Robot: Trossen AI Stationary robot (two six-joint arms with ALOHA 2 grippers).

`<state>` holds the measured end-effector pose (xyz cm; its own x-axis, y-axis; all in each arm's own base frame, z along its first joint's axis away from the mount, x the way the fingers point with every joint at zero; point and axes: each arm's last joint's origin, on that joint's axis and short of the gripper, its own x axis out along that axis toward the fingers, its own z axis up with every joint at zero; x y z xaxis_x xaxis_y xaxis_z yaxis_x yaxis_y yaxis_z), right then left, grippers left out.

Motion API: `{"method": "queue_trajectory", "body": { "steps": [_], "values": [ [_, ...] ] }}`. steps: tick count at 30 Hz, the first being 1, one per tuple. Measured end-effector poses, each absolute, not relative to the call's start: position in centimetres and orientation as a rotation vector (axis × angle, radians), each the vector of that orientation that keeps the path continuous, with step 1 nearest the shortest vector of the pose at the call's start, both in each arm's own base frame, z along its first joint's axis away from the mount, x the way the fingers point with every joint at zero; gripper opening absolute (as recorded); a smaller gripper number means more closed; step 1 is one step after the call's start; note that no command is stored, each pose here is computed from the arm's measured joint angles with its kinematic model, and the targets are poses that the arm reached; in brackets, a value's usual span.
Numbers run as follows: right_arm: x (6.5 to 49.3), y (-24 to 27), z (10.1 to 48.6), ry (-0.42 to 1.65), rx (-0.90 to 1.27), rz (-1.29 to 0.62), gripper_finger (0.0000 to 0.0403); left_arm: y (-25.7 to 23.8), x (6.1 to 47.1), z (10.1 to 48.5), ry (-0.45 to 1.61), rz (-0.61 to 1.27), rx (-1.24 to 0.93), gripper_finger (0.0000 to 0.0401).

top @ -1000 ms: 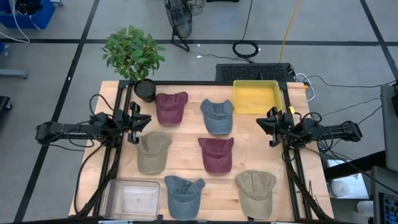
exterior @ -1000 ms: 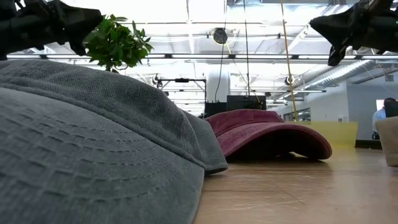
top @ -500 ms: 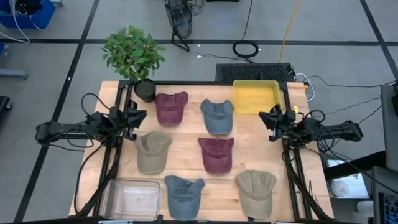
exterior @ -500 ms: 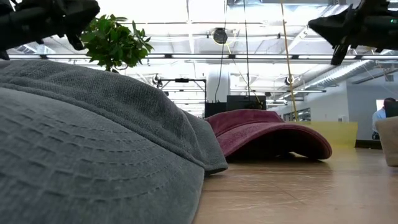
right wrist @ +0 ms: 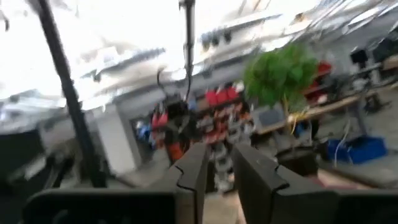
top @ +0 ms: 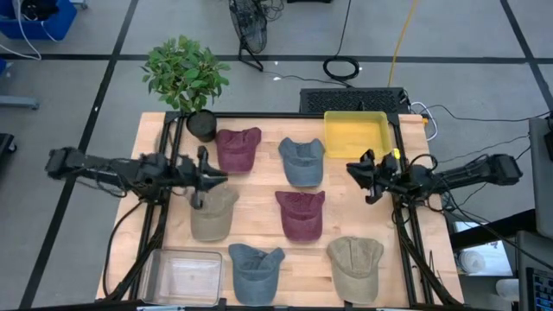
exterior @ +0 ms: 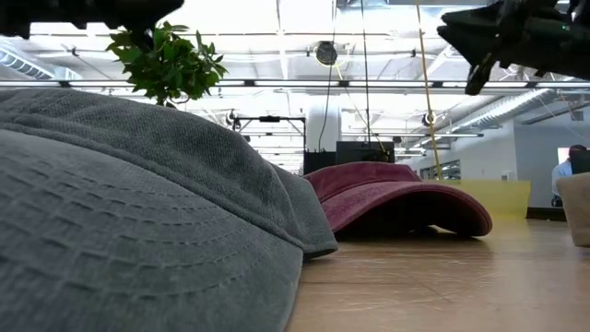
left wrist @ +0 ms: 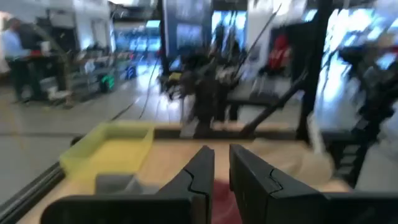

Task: Pick & Place hat
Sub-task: Put the bottom red cap into the yellow bin

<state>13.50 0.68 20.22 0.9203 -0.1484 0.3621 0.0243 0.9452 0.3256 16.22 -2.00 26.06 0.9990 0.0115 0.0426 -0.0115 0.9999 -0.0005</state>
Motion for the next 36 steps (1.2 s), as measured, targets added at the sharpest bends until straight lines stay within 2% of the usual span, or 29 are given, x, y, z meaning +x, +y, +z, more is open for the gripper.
{"method": "queue_trajectory", "body": {
  "steps": [3, 7, 13, 17, 23, 30, 36],
  "values": [
    [14.7, 1.2, 19.0, -0.270, 0.305, -0.075, 0.0088, -2.9, 17.2, 25.4, 0.008, 0.099, 0.017, 0.0056],
    [16.9, 2.1, 19.3, -0.203, 0.313, -0.045, 0.0104, -3.8, 17.7, 25.0, 0.016, 0.155, -0.053, 0.0056],
    [20.4, 4.1, 19.9, -0.126, 0.257, 0.010, 0.0116, -6.3, 17.2, 25.5, -0.045, 0.032, -0.118, 0.0056],
    [22.4, 5.3, 20.7, -0.093, 0.146, 0.035, 0.0116, -7.7, 16.4, 26.3, -0.115, 0.032, -0.085, 0.0056],
    [25.0, 5.4, 22.7, 0.001, 0.087, -0.126, 0.0116, -7.9, 16.2, 28.1, -0.149, 0.134, -0.018, 0.0056],
    [26.2, 5.1, 24.8, 0.037, 0.011, -0.155, 0.0116, -8.0, 17.3, 31.8, 0.013, 0.134, 0.102, 0.0056],
    [25.7, 4.5, 25.9, 0.025, -0.045, -0.173, 0.0116, -6.8, 17.8, 32.7, 0.138, 0.146, 0.179, 0.0056]
  ]
}}
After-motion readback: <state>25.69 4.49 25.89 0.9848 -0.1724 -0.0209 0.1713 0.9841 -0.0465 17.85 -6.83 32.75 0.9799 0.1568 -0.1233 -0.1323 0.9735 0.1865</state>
